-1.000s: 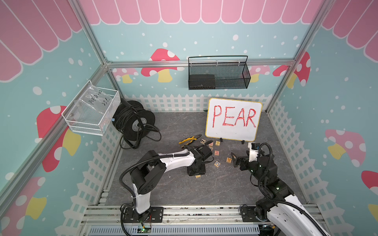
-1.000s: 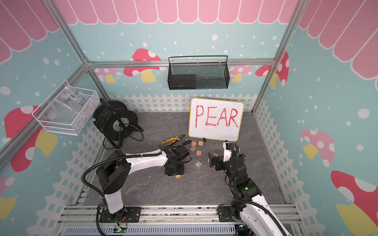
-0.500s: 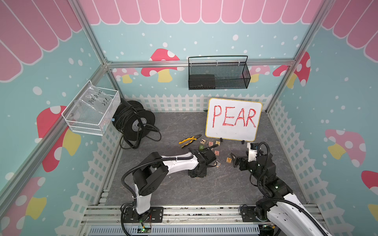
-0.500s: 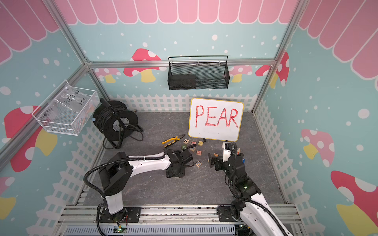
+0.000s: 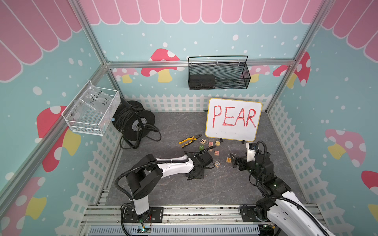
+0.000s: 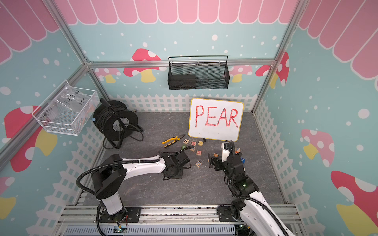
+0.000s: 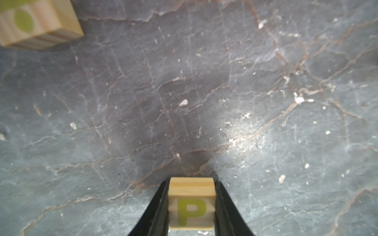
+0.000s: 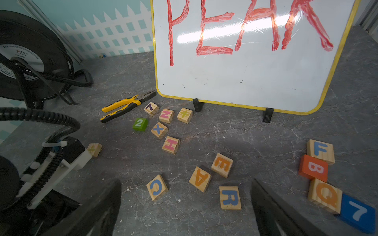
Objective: Spell the uppercase word “pear” with letter blocks
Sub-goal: Adjust the letter block at the center of the board, then pick up the letter block from the center of the board.
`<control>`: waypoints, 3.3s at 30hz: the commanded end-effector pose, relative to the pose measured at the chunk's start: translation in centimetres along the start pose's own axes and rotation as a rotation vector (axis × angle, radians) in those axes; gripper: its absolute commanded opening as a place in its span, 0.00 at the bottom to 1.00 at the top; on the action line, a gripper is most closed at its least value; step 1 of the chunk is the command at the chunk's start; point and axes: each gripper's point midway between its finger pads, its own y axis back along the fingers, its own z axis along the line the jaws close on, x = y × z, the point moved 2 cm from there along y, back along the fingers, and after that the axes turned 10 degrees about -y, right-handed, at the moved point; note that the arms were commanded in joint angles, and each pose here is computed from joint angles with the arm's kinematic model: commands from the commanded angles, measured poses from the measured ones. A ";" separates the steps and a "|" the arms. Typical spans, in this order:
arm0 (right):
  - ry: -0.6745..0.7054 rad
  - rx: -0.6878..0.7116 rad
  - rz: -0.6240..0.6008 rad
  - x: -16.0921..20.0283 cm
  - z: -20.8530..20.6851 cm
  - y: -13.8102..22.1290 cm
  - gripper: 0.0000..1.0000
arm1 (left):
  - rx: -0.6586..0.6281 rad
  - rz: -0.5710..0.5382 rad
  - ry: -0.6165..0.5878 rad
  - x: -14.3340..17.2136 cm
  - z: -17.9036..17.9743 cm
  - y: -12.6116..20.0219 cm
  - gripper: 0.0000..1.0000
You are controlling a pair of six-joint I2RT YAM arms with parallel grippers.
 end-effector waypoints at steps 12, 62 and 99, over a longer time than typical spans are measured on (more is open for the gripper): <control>-0.043 0.006 -0.013 -1.0 0.2 0.3 0.99 | 0.012 0.043 0.060 1.7 0.4 -0.6 0.44; -0.167 0.431 0.252 0.7 -3.9 -5.7 0.89 | 0.331 -0.793 -0.143 -7.3 -0.7 10.9 0.92; -0.152 0.495 0.512 6.8 -6.9 -13.0 0.50 | 0.247 -0.837 -0.042 -7.4 4.4 11.6 0.93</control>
